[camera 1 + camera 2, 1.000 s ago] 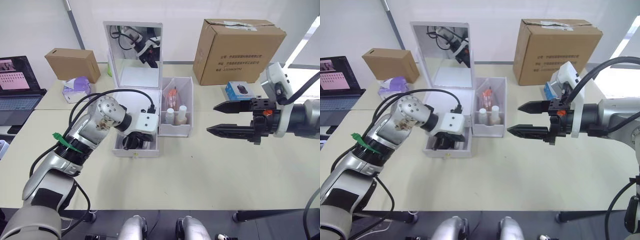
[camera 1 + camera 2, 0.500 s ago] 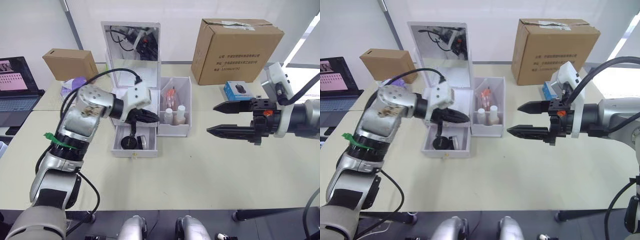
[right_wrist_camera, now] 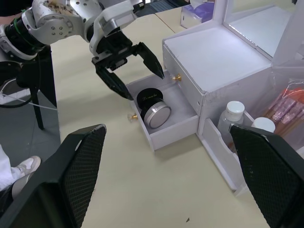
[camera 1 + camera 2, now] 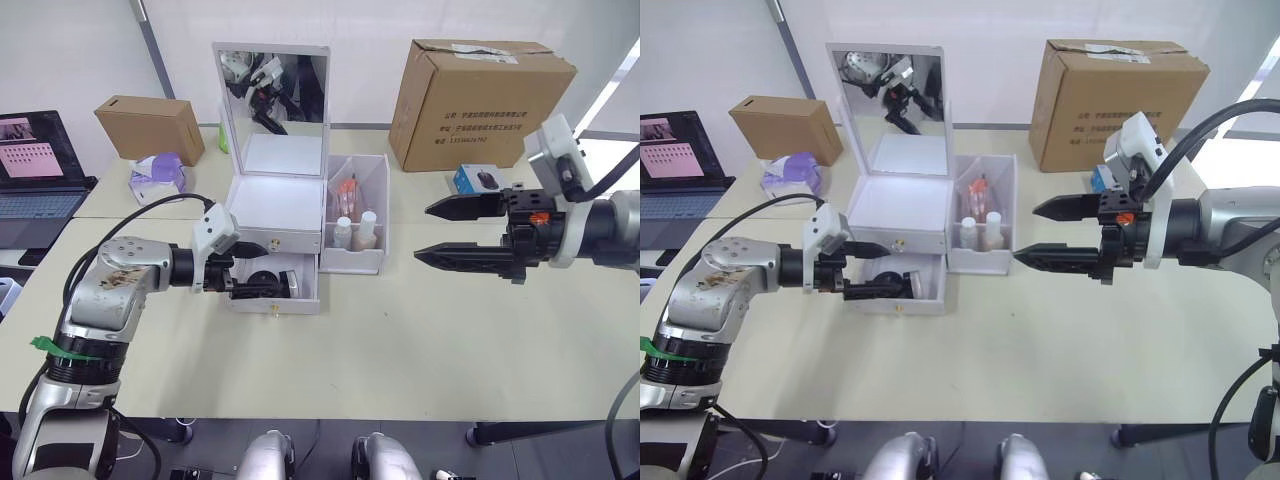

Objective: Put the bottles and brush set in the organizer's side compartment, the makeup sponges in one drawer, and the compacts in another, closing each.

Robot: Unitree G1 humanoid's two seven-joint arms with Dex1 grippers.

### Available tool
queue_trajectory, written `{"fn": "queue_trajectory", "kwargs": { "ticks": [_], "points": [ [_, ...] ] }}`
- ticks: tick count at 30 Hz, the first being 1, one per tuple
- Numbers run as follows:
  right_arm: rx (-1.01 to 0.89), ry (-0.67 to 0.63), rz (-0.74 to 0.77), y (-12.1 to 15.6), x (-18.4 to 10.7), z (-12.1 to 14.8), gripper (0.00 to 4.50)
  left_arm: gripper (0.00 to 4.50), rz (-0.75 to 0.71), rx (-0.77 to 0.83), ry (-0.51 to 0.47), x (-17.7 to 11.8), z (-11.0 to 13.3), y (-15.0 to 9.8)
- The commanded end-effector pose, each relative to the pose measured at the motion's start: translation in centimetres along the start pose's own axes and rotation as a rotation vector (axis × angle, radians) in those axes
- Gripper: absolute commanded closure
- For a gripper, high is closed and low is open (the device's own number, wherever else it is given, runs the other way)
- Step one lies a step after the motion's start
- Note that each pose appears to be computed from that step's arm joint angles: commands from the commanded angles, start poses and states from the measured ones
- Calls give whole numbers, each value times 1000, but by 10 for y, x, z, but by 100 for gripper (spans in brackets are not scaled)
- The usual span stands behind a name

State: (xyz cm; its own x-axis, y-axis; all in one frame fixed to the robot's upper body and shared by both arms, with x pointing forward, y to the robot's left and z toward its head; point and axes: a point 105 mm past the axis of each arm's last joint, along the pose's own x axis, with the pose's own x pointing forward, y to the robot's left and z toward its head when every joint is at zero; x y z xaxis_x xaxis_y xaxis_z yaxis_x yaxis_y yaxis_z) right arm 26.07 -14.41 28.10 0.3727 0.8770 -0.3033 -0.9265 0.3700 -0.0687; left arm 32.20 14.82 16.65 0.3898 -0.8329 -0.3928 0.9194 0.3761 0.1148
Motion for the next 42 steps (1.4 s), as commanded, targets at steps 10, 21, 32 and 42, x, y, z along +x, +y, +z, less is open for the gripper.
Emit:
{"fn": "queue_trajectory", "kwargs": {
  "ticks": [10,21,32,42],
  "points": [
    [-45,-11,-30,0,-7,10,0,2,0,-97,54,23,-1,6],
    [-48,-14,-36,1,-8,10,0,2,-15,-92,172,32,-13,11],
    [-49,-16,-39,1,-10,11,0,159,-49,-56,121,28,7,9],
    [-50,-25,-5,0,-5,12,0,159,-69,-36,126,-22,28,-6]
  ]
}}
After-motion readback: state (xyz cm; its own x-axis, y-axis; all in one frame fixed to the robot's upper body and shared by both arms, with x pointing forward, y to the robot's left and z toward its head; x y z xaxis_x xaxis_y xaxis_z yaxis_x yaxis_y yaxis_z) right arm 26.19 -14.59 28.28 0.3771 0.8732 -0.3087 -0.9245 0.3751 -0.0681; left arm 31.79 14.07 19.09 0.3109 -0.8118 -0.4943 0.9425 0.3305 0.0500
